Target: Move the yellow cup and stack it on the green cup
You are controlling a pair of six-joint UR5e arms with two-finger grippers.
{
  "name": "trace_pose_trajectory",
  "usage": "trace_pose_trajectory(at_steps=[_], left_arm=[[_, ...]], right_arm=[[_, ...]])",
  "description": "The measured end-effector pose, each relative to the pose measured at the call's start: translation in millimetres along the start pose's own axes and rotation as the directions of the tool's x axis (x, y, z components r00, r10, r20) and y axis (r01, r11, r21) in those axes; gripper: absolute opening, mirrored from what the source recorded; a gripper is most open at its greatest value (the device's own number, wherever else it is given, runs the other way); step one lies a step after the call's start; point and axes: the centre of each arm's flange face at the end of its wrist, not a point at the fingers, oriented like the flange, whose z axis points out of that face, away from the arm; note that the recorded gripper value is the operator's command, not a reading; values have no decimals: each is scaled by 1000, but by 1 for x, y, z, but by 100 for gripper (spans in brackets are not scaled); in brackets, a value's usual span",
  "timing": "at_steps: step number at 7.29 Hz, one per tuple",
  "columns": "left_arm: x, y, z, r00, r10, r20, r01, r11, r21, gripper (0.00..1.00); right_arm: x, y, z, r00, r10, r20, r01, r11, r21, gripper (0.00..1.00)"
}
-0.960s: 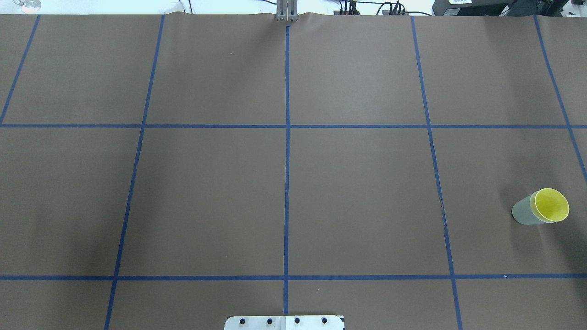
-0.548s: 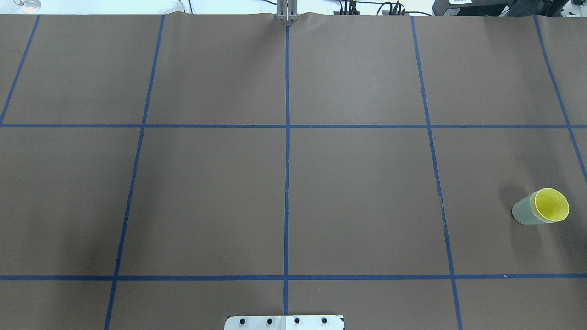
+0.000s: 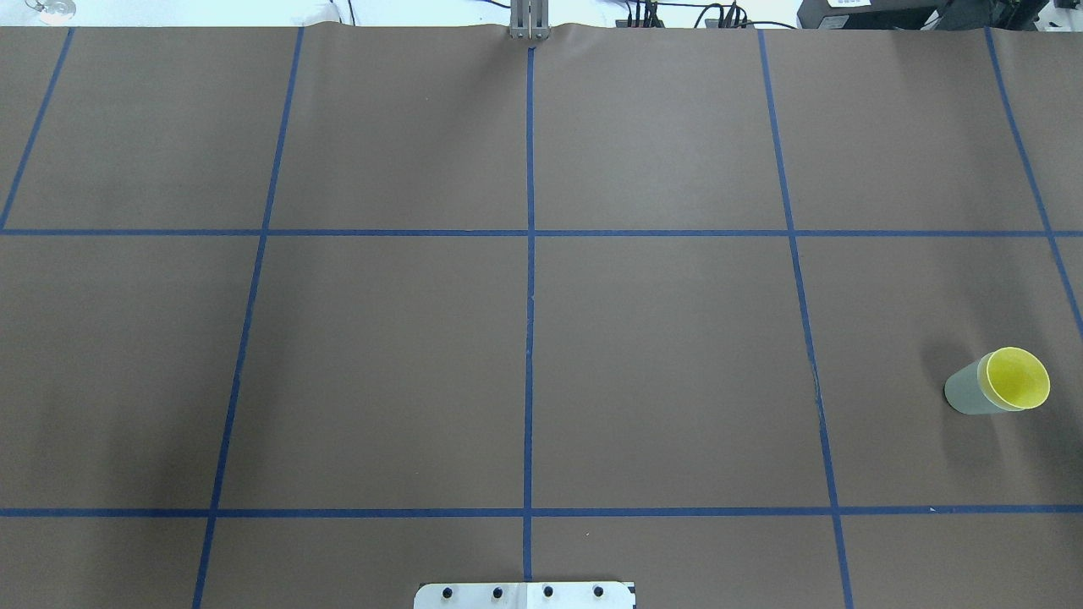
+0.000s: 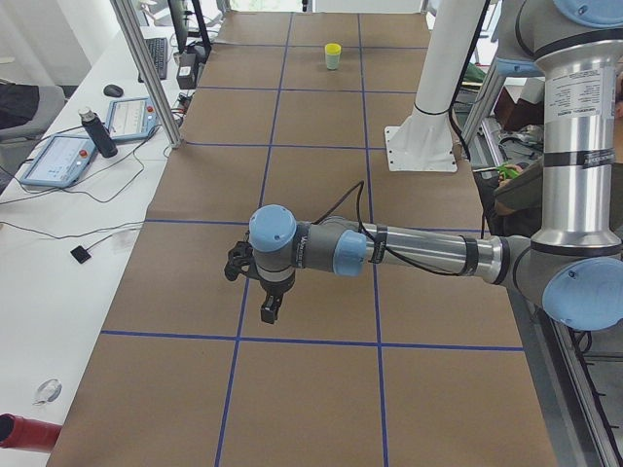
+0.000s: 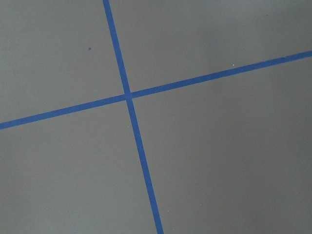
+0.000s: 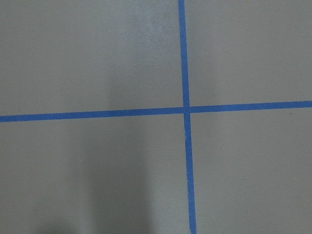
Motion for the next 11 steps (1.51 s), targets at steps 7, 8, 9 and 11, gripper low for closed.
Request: trace_pose_trajectory(at_steps=[7, 8, 9, 11], left_arm=[[8, 16, -7, 1000, 10, 5, -10, 1000, 10, 100], [9, 20, -7, 1000, 10, 4, -10, 1000, 9, 100], [10, 21, -8, 1000, 11, 4, -11, 1000, 9, 100], [15, 20, -11, 1000, 19, 4, -19, 1000, 17, 100]], right_arm=[[1, 0, 1, 1000, 3, 3, -3, 1000, -5, 100], [2, 0, 2, 1000, 5, 4, -4, 1000, -6, 100], [1, 0, 1, 1000, 5, 5, -5, 1000, -6, 100], [0, 1, 1, 1000, 4, 7, -4, 1000, -5, 100]])
